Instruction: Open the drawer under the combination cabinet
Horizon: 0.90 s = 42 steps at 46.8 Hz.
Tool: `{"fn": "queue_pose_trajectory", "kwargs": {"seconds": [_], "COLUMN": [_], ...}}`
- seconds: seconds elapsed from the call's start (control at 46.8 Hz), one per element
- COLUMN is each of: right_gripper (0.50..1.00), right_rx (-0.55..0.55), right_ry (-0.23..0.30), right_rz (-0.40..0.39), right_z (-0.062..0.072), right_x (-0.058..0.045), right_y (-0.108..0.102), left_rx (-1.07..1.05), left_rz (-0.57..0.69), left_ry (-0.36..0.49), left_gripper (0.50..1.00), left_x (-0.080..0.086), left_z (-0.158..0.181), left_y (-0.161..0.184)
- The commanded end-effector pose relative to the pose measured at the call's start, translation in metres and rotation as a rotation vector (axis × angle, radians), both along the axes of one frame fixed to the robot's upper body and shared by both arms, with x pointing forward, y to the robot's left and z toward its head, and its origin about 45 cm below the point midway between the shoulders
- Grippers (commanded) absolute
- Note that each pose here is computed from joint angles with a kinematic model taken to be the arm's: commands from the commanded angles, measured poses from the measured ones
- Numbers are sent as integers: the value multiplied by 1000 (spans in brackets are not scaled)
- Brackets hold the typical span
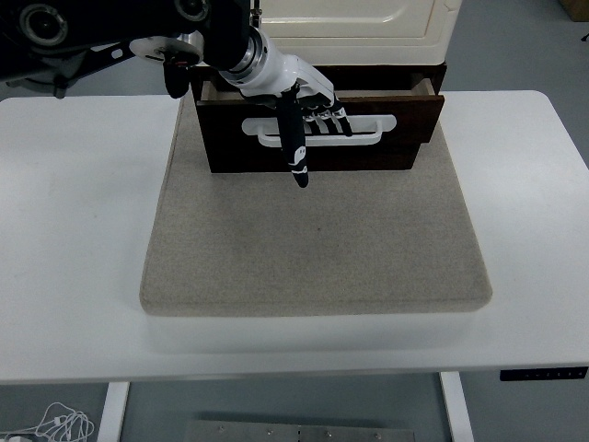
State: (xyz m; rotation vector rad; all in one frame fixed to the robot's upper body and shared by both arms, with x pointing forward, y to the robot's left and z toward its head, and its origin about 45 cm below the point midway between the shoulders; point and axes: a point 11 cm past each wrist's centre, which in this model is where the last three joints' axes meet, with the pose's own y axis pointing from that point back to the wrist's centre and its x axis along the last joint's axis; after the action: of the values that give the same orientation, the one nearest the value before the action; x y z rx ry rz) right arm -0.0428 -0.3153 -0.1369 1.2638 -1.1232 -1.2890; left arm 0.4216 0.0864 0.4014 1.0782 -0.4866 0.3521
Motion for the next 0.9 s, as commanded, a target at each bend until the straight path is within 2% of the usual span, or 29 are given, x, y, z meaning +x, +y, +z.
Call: {"fn": "queue_pose_trajectory", "kwargs": {"seconds": [0.0, 0.876], "right_gripper": [926, 926], "right_rx": [0, 0], "right_ry": [0, 0], "right_rz": [0, 0], "right_z": [0, 0], "right_x": [0, 0], "right_y": [0, 0], "left_rx": [3, 14], "left_rz": [-11, -93], "left_ry": [3, 37], "left_gripper": [1000, 1000], "left_x": [-2, -22], "left_z": [1, 1], "left_y": [-1, -8]}}
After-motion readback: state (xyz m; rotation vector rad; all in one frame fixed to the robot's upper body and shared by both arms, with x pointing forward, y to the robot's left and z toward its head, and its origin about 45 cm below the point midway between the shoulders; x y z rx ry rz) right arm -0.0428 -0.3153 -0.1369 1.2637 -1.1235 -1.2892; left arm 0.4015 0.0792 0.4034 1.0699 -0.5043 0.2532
